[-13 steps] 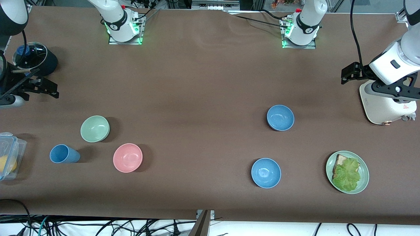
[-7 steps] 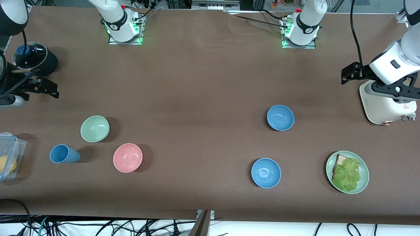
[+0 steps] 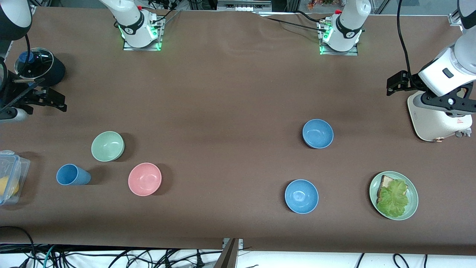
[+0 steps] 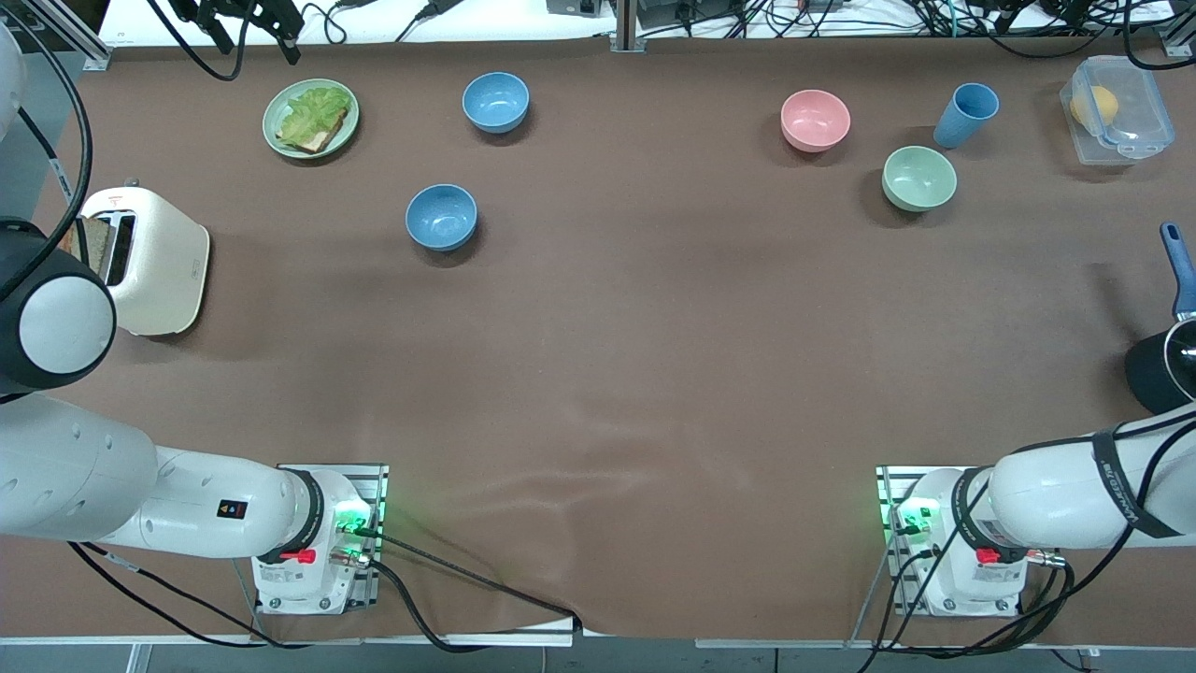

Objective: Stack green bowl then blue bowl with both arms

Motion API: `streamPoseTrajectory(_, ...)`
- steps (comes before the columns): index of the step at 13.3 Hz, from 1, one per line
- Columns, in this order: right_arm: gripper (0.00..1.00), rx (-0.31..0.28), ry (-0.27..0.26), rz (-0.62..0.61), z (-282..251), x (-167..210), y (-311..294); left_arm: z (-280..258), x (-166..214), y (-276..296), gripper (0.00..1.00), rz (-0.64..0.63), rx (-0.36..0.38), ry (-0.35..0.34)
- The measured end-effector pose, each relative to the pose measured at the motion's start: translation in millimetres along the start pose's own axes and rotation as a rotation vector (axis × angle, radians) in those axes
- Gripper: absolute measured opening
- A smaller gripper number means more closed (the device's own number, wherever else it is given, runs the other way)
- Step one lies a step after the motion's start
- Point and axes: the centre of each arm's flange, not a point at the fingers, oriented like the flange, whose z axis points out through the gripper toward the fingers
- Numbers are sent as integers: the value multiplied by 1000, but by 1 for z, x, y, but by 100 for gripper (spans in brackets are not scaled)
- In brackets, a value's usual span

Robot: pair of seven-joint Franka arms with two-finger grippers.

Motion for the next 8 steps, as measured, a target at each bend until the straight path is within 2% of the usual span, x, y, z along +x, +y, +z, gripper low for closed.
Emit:
streamPoseTrajectory(4, 100, 0, -3, -1, 1, 0, 0, 0, 0, 0, 100, 0, 0, 0)
streamPoseTrajectory(8, 100, 5, -54, -1, 32, 11, 0, 0, 0, 0, 100, 0, 0, 0)
